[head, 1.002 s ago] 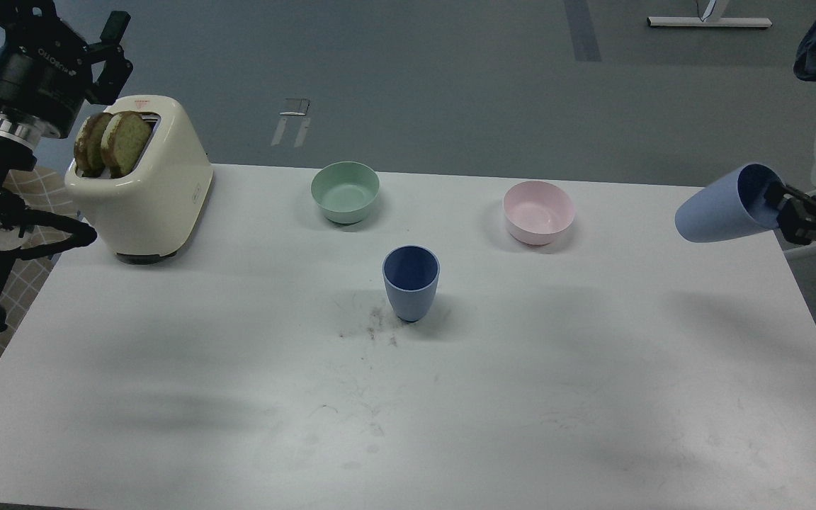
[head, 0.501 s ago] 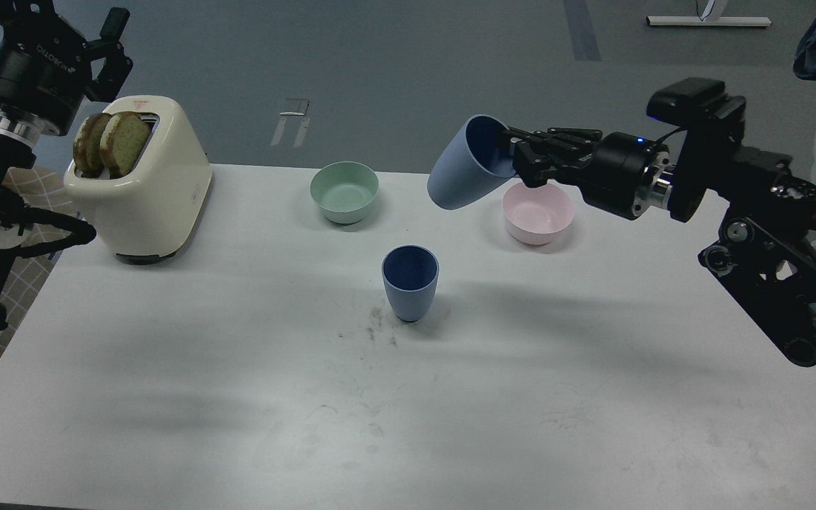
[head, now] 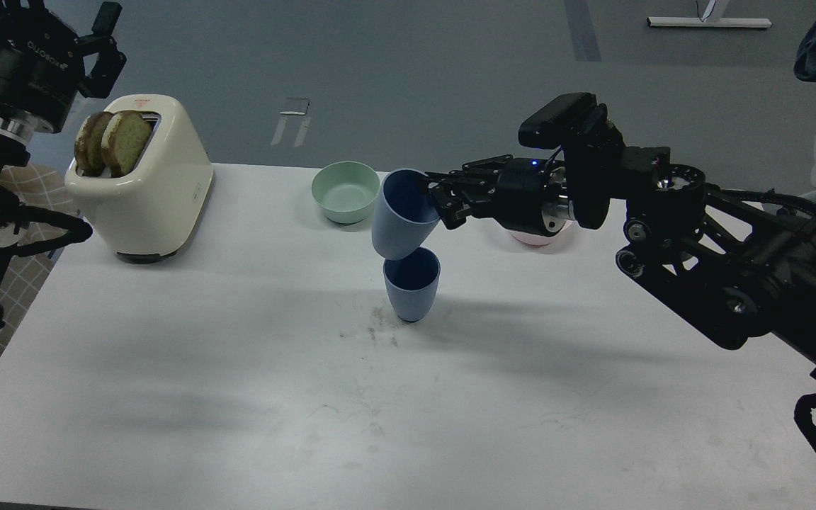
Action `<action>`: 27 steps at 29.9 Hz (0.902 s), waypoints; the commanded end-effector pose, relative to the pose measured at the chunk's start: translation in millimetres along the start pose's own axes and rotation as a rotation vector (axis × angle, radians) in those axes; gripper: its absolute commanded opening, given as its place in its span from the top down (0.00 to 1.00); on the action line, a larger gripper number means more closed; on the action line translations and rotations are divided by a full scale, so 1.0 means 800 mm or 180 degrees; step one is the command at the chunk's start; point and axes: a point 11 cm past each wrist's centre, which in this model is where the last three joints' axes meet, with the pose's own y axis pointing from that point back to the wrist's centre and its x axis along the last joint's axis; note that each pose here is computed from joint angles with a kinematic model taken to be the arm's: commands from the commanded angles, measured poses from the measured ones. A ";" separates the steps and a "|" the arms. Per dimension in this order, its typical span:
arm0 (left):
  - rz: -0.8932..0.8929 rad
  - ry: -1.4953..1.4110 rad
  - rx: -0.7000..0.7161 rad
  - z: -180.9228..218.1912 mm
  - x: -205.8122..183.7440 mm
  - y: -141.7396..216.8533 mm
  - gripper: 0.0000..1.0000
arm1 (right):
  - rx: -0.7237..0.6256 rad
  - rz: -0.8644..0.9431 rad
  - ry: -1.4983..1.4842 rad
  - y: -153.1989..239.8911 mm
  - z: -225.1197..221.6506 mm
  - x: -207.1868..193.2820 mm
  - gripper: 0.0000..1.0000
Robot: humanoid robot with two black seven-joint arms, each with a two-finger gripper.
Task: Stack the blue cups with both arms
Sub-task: 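Lower the held cup into the center cup and open the right gripper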
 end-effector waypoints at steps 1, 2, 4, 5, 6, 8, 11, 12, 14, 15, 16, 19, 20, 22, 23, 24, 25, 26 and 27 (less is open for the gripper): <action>-0.0007 0.0004 0.0006 0.000 -0.001 -0.001 0.02 | -0.0067 -0.0107 0.0022 0.009 0.010 -0.004 1.00; -0.0007 0.0004 0.0006 0.000 -0.001 -0.001 0.02 | -0.0072 -0.0108 0.0022 0.009 0.010 -0.004 1.00; -0.0006 -0.0001 0.0006 0.000 -0.001 -0.001 0.03 | -0.0067 -0.0108 0.0030 0.009 0.010 -0.004 1.00; -0.0006 -0.0001 0.0006 0.000 -0.001 -0.001 0.03 | -0.0066 -0.0113 0.0031 0.009 0.009 -0.004 1.00; -0.0013 0.0000 0.0010 0.000 -0.001 -0.001 0.02 | -0.0066 -0.0113 0.0031 0.009 0.009 -0.004 1.00; -0.0011 0.0001 0.0006 0.000 -0.001 -0.001 0.02 | -0.0065 -0.0118 0.0023 0.009 0.010 -0.006 1.00; -0.0011 0.0001 0.0006 0.000 -0.001 -0.001 0.03 | -0.0061 -0.0136 -0.0002 0.008 0.009 -0.012 1.00; -0.0014 -0.0002 0.0006 0.001 -0.001 -0.001 0.02 | -0.0060 -0.0139 -0.0006 0.008 0.009 -0.013 1.00; -0.0014 -0.0002 0.0006 0.001 -0.001 -0.001 0.02 | -0.0065 -0.0133 0.0004 0.008 0.010 -0.010 1.00; -0.0014 -0.0002 0.0006 0.001 -0.001 -0.001 0.03 | -0.0070 -0.0131 0.0006 0.008 0.010 -0.010 1.00; -0.0014 -0.0007 0.0006 0.001 0.000 -0.001 0.03 | -0.0070 -0.0131 0.0006 0.008 0.010 -0.010 1.00; -0.0014 -0.0002 0.0006 0.001 -0.001 -0.001 0.02 | -0.0054 -0.0139 0.0019 0.007 0.008 -0.010 1.00; -0.0012 -0.0005 0.0024 0.000 -0.001 -0.001 0.03 | -0.0046 -0.0177 0.0044 0.006 0.006 -0.013 1.00; -0.0012 -0.0011 0.0035 -0.001 -0.001 -0.001 0.02 | -0.0029 -0.0252 0.0081 0.003 0.003 -0.020 1.00; -0.0009 -0.0011 0.0031 -0.001 -0.001 -0.001 0.03 | -0.0026 -0.0266 0.0085 0.002 0.003 -0.022 1.00; -0.0009 -0.0011 0.0031 -0.001 -0.001 -0.001 0.03 | -0.0030 -0.0273 0.0092 0.002 0.003 -0.022 1.00; -0.0014 -0.0009 0.0031 -0.001 -0.001 -0.001 0.02 | -0.0028 -0.0280 0.0089 0.002 0.003 -0.024 1.00; -0.0012 -0.0005 0.0025 0.000 -0.001 -0.001 0.02 | -0.0028 -0.0285 0.0081 0.001 0.003 -0.026 1.00; -0.0018 -0.0007 0.0026 0.000 -0.001 -0.001 0.02 | -0.0027 -0.0290 0.0073 0.001 0.003 -0.027 1.00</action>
